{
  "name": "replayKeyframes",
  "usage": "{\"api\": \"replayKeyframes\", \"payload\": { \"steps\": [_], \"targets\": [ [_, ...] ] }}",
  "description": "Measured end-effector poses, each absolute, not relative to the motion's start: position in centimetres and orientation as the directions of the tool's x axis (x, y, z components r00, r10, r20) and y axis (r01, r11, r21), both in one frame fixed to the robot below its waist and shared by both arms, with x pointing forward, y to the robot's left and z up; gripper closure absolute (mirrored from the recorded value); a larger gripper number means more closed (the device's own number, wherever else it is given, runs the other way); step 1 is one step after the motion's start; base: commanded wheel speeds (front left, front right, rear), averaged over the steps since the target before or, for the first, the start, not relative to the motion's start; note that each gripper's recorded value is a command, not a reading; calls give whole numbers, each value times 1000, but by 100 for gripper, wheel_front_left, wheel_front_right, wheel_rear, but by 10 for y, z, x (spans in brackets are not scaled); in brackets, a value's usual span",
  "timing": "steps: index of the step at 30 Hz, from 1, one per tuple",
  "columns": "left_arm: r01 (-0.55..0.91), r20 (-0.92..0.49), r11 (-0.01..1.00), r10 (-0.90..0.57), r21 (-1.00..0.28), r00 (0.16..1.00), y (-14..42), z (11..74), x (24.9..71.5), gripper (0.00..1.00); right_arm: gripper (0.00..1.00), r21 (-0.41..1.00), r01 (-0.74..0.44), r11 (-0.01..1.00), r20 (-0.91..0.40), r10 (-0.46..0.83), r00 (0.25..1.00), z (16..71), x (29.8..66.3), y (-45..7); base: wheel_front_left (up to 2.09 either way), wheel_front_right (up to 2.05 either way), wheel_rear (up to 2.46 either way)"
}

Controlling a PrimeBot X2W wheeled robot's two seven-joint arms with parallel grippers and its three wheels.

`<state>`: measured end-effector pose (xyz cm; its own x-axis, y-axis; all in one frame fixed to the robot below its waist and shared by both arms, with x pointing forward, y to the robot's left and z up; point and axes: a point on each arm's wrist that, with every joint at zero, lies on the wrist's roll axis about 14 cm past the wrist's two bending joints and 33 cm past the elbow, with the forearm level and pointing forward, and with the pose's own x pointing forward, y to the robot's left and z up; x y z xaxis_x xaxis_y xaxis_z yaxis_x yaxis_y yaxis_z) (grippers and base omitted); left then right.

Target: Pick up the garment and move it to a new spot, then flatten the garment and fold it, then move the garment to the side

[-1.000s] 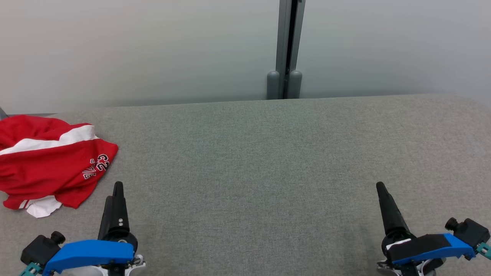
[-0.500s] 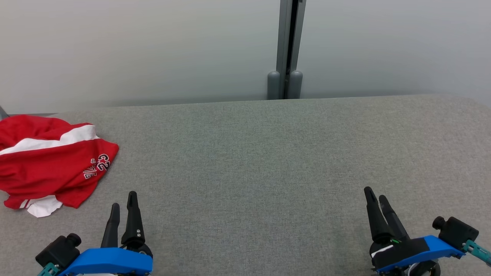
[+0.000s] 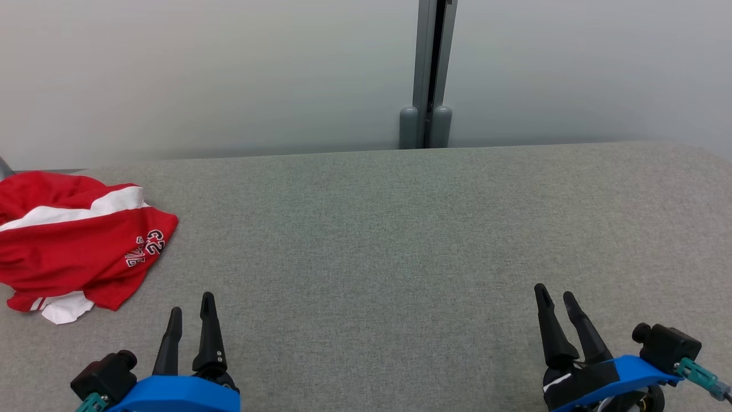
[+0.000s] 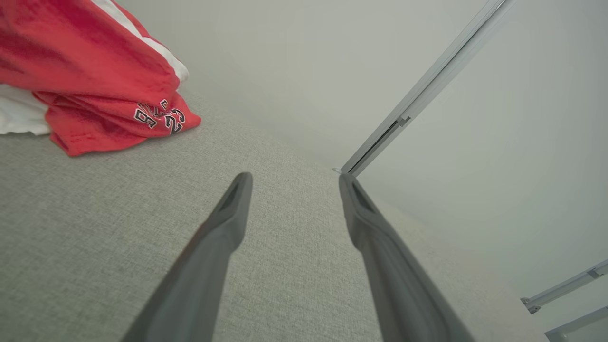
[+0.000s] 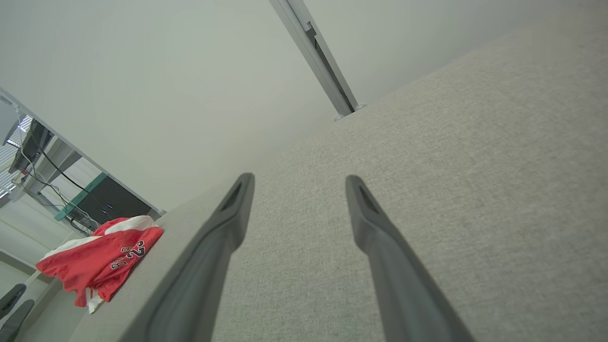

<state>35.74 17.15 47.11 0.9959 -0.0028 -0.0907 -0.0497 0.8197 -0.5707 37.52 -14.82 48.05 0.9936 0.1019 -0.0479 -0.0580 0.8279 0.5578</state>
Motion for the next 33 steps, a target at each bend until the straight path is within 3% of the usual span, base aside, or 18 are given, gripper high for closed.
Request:
{"api": "replayKeyframes", "payload": {
  "steps": [33],
  "targets": [
    [-10, -96, 936, -26, -353, 995, 166, 457, 348, 0, 0, 284, -165, 944, -1, 173, 985, 486, 375, -132, 0, 0, 0]
  ]
}}
